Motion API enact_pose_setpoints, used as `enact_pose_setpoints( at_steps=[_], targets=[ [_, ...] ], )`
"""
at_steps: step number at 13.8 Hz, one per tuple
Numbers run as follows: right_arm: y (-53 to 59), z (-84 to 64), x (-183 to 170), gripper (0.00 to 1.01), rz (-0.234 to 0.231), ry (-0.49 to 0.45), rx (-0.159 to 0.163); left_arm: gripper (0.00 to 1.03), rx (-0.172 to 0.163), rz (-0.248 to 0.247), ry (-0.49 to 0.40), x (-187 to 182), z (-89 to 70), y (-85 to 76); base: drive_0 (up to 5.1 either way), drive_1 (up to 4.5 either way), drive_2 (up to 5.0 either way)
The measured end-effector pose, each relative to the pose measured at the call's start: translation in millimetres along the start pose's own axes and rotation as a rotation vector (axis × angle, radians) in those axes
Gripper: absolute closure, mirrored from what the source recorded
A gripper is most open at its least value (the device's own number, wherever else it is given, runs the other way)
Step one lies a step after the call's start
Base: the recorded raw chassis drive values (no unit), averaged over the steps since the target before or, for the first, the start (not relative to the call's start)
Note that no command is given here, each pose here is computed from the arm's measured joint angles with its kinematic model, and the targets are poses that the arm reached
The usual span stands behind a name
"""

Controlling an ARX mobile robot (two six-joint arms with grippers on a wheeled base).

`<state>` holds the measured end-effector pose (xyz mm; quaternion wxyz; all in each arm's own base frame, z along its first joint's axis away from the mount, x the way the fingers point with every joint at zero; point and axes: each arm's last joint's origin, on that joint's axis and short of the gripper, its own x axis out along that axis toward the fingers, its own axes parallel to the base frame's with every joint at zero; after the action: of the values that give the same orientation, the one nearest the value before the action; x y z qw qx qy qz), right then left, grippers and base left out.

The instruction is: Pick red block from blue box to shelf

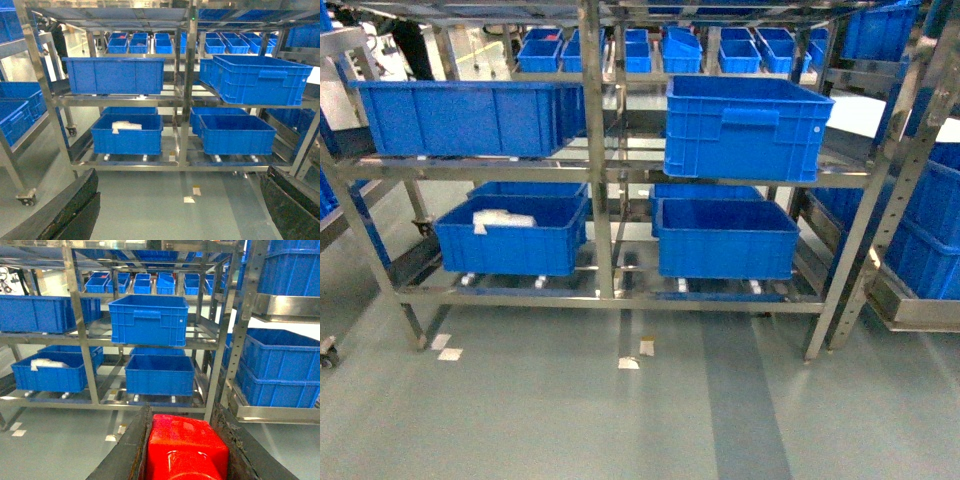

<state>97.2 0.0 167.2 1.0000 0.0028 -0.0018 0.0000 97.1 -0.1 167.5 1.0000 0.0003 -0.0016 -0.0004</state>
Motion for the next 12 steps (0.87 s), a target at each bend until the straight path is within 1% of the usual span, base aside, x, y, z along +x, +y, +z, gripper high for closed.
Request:
enact_pose_setpoints(
  at_steps=[12],
  targets=[
    [0.0, 0.0, 0.0, 0.72, 0.0, 0.0, 0.0, 0.05, 0.0, 0.001, -0.002, 0.0, 0.2, 0.0, -1.4, -1.45, -1.4]
  ],
)
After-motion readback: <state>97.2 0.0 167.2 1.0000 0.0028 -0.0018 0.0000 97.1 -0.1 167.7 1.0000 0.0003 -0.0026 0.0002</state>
